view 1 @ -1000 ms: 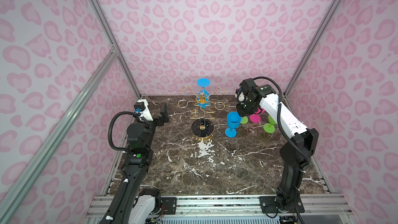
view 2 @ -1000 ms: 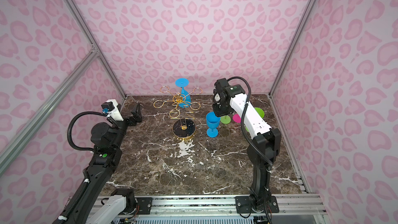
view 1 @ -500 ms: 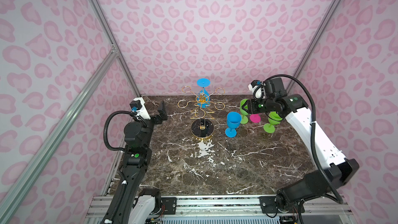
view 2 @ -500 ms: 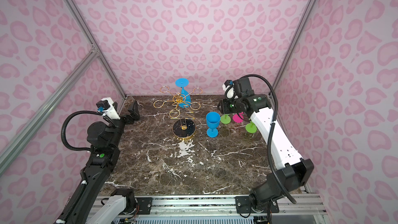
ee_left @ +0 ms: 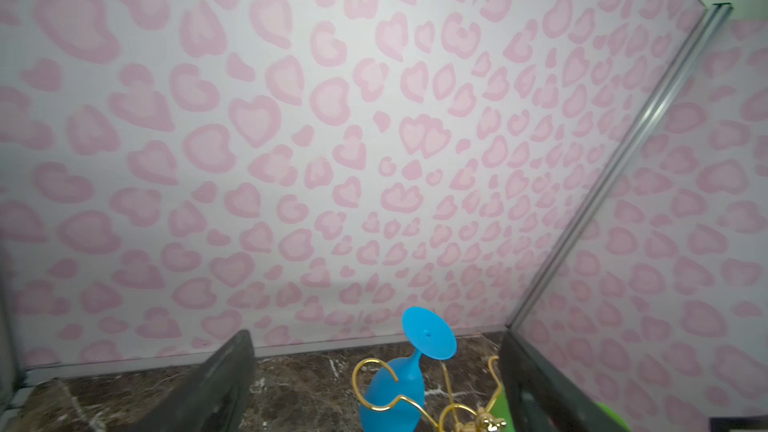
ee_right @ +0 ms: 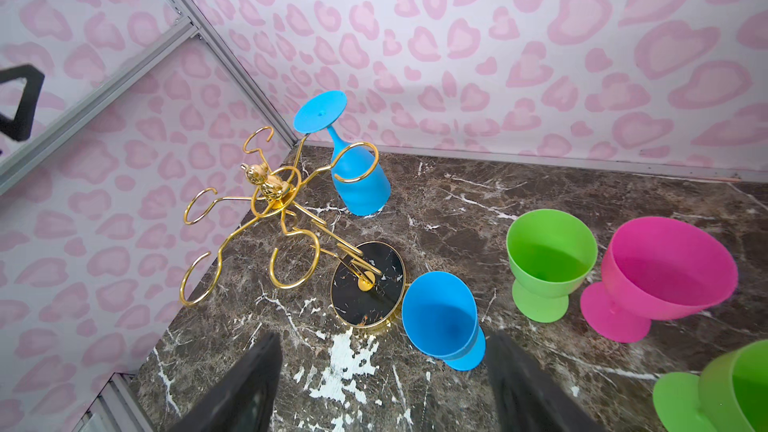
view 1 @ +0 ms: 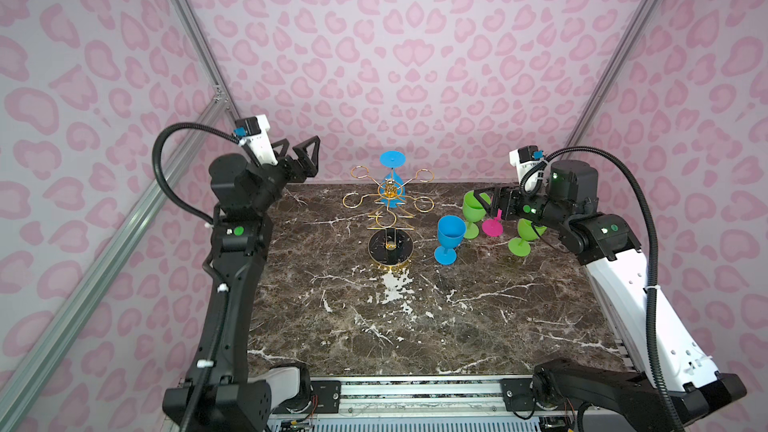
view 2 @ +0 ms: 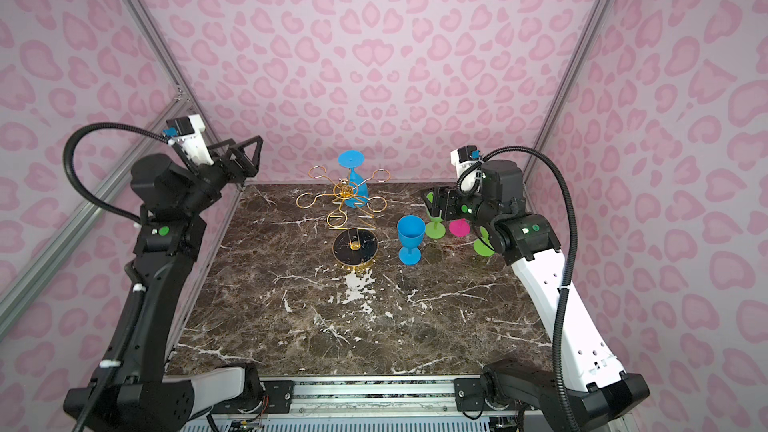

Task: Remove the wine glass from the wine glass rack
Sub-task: 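Raise the right gripper off the placed glass while the left arm lifts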

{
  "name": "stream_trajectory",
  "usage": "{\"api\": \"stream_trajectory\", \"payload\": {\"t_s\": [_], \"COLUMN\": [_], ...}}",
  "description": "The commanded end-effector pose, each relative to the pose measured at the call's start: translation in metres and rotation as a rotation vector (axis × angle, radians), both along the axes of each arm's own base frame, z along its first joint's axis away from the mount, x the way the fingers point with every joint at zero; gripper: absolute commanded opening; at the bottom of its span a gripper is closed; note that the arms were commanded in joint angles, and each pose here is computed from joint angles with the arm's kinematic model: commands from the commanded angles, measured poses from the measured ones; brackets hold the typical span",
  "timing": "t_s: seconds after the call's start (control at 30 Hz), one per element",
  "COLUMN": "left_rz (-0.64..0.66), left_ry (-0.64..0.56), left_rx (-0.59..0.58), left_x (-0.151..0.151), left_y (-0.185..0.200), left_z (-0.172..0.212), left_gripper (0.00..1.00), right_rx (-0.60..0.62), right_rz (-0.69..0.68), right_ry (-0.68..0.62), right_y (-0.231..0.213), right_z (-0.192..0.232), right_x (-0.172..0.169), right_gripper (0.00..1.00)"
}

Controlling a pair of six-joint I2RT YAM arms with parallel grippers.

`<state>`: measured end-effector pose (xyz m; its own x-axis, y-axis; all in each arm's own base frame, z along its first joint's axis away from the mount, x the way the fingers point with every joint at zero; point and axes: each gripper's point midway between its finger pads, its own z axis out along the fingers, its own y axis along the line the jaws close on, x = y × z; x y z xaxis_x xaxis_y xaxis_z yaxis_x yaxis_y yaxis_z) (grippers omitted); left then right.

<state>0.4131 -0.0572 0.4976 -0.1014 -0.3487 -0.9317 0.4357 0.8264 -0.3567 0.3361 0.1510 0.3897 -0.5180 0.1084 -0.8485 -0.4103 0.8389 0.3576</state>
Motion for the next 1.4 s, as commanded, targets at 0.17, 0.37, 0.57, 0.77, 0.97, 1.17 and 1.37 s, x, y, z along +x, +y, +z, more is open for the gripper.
{"api": "stream_trajectory", "payload": {"t_s": [0.17, 0.37, 0.57, 0.77, 0.97, 1.17, 1.37], "left_rz": [-0.493, -0.471, -0.457, -0.47, -0.468, -0.482, -0.48], "left_ry": [0.372, 0.476, 0.507, 0.505, 0.539, 0.562, 0.564], "left_rx": [-0.177, -0.138, -0.1, -0.104, -0.106, -0.103, -0.115], "left_x": [0.037, 0.078, 0.11, 0.131, 0.141, 0.135, 0.125], "left_y": [-0.056, -0.059, -0.074, -0.088, -0.092, -0.093, -0.084], "left_z": [-0.041, -0.066, -0.094, -0.112, -0.132, -0.14, -0.134], "left_gripper": [0.77, 0.76, 0.76, 0.75, 0.73, 0.72, 0.72], "right_rx": [-0.034, -0.034, -0.039, -0.034, -0.021, 0.042, 0.112], "right_rz": [-0.007, -0.004, -0.011, -0.028, -0.041, -0.026, 0.038], "right_ry": [-0.006, -0.001, 0.02, 0.042, 0.023, -0.016, -0.012], "right_y": [-0.007, -0.008, -0.011, -0.015, -0.015, 0.001, 0.03], "right_z": [-0.01, -0.011, -0.017, -0.024, -0.021, -0.003, 0.003], "right_x": [-0.005, -0.011, -0.019, -0.024, -0.018, 0.019, 0.072], "right_gripper": [0.8, 0.8, 0.8, 0.8, 0.81, 0.8, 0.77]}}
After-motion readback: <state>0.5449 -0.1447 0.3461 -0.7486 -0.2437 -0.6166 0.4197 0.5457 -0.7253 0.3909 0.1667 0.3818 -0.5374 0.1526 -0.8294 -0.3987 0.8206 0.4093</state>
